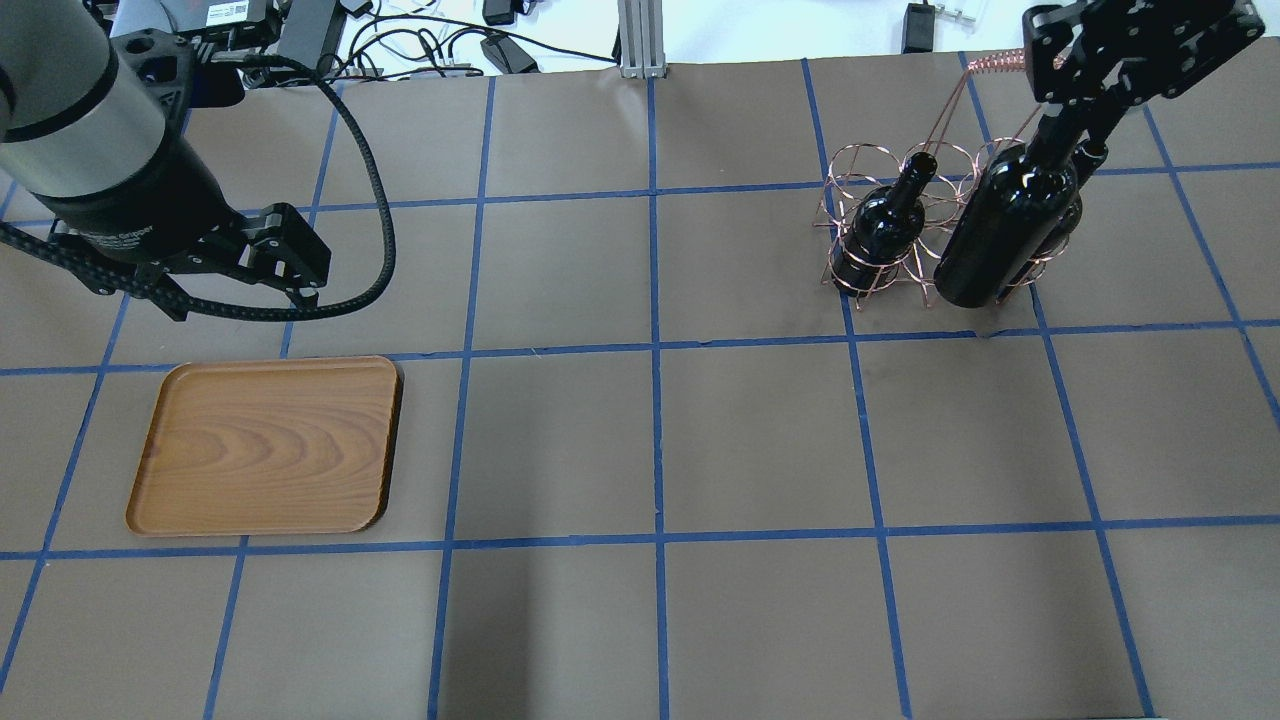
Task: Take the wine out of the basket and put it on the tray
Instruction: 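Carry the bottle with the right gripper toward the wooden tray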
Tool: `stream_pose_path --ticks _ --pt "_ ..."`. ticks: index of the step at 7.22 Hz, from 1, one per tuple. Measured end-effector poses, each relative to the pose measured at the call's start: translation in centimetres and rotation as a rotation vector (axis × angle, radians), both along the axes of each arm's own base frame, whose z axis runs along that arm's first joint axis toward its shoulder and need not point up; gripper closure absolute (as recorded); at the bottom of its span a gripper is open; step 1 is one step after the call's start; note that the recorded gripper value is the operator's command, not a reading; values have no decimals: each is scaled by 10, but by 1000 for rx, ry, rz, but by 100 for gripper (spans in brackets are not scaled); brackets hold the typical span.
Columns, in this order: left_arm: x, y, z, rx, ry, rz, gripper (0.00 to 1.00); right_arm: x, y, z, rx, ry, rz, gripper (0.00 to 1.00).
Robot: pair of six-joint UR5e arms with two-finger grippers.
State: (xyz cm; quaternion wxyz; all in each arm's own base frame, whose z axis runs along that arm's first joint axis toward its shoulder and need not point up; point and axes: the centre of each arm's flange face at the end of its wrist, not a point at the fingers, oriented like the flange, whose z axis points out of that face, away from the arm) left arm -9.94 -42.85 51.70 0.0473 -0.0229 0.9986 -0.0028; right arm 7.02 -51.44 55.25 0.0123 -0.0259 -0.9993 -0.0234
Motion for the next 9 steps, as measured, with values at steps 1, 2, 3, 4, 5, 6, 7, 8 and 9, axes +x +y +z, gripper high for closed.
stream_pose_path --ticks 1,2,3,4,5,6,7,8,9 --pt "4 -5 1 -15 -5 4 0 18 19 -17 24 0 -22 92" --pt "6 -3 5 -28 -10 4 0 45 31 -31 21 6 -67 92" --pt "7 2 9 -32 -13 3 0 86 37 -44 -1 14 -116 92" --pt "7 7 10 -27 -13 3 0 137 39 -56 -35 13 -160 92" --pt "7 9 9 -17 -13 3 0 190 42 -69 -73 -9 -208 92" --pt "7 10 8 -9 -11 2 0 237 47 -77 -102 -56 -265 92" --pt "7 12 8 -2 -11 3 0 276 57 -81 -112 -101 -311 92" --pt "8 12 8 1 -11 5 0 308 71 -84 -101 -137 -338 92" --pt "9 12 8 2 -11 7 0 334 86 -87 -75 -182 -363 91"
